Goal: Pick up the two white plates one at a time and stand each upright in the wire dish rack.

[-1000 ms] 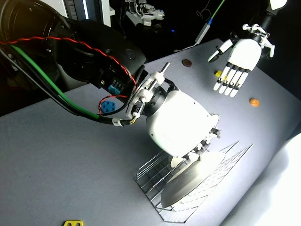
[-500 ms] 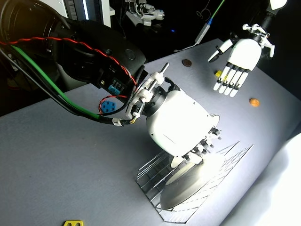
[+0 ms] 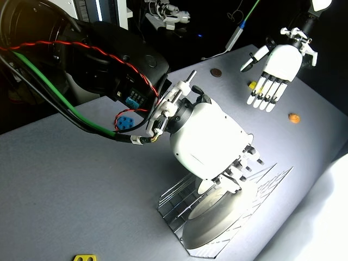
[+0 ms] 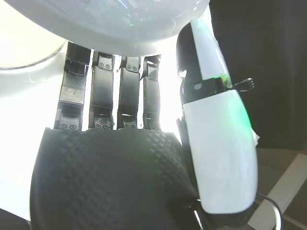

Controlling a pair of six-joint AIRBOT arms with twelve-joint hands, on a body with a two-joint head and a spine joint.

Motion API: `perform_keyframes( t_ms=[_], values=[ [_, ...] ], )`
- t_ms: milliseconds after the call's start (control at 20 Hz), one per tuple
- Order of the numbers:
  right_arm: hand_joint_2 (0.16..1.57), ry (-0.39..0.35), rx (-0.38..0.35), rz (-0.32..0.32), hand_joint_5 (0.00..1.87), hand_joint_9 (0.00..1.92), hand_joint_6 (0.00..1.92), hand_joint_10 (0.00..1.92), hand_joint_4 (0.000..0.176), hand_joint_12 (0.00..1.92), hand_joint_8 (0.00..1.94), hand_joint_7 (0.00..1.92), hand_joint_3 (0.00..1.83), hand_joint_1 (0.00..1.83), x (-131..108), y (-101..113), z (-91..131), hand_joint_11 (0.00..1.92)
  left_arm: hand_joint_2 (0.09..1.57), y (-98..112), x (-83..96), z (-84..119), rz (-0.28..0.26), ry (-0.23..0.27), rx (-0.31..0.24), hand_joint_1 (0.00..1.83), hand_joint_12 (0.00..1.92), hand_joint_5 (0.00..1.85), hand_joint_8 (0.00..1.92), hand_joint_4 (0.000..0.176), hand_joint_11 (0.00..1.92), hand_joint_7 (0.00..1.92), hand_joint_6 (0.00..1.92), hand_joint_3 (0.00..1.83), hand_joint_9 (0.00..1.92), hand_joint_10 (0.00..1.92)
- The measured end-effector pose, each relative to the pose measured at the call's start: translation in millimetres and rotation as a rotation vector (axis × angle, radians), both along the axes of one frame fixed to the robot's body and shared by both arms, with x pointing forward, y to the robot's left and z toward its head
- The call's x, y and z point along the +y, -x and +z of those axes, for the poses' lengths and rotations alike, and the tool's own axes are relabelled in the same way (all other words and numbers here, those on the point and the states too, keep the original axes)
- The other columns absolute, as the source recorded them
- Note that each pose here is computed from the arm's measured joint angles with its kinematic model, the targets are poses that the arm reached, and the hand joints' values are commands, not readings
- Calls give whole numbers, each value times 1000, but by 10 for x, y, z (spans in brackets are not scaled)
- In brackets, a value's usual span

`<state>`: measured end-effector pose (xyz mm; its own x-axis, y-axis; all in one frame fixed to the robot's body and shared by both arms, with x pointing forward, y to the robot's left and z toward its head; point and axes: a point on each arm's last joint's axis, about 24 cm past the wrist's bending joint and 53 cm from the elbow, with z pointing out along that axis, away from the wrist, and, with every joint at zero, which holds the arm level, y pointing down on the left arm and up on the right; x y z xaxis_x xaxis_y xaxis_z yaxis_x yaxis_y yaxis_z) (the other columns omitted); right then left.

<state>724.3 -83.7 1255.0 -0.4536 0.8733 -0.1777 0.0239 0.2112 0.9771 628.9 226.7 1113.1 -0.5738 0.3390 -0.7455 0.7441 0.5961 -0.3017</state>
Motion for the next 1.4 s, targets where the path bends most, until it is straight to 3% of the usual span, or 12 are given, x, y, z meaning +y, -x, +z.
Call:
perform_keyframes(
  t_ms=[300,700,800,850,950,1100,1250,1400],
  values=[
    [1196,-19,-43,-1,586,548,411,635,0,1429,255,733,1,1037,-26,-13,239,222,1177,0,0,0,0,0,0,0,262,171,0,0,0,155,0,0,129,0],
    [1194,55,-124,-75,572,529,486,708,0,1460,281,731,0,1047,-291,53,479,221,1181,10,-8,-1,-4,1,2,0,247,166,2,0,0,156,1,0,125,1],
    [1208,116,-220,-92,552,518,479,702,0,1449,277,718,0,1017,-319,95,682,216,1183,7,-9,5,-5,1,0,0,261,171,4,0,0,159,3,1,132,4],
    [1214,169,-304,-116,538,508,473,694,0,1442,272,707,3,1008,-343,138,850,200,1178,6,-19,19,-6,5,-2,0,280,175,4,0,0,164,3,0,138,4],
    [1207,210,-384,-172,529,502,472,689,0,1447,266,696,0,1011,-458,178,1051,197,1179,1,-81,85,-12,28,-10,0,250,182,1,0,0,157,3,0,125,2],
    [1198,296,-445,-233,537,494,479,686,0,1454,262,691,0,988,-665,172,1107,195,1172,40,-220,223,-25,93,4,0,268,176,2,0,0,162,0,0,134,1],
    [1091,434,-598,-279,663,572,478,627,0,1378,265,773,0,1065,-829,243,1336,265,1188,137,-448,401,-68,173,16,0,373,219,11,0,0,220,7,1,187,10],
    [1049,511,-665,-273,694,604,520,623,0,1346,293,802,0,1113,-848,281,1393,302,1187,225,-534,446,-97,204,36,0,383,226,7,0,0,221,7,1,186,7]
  ],
)
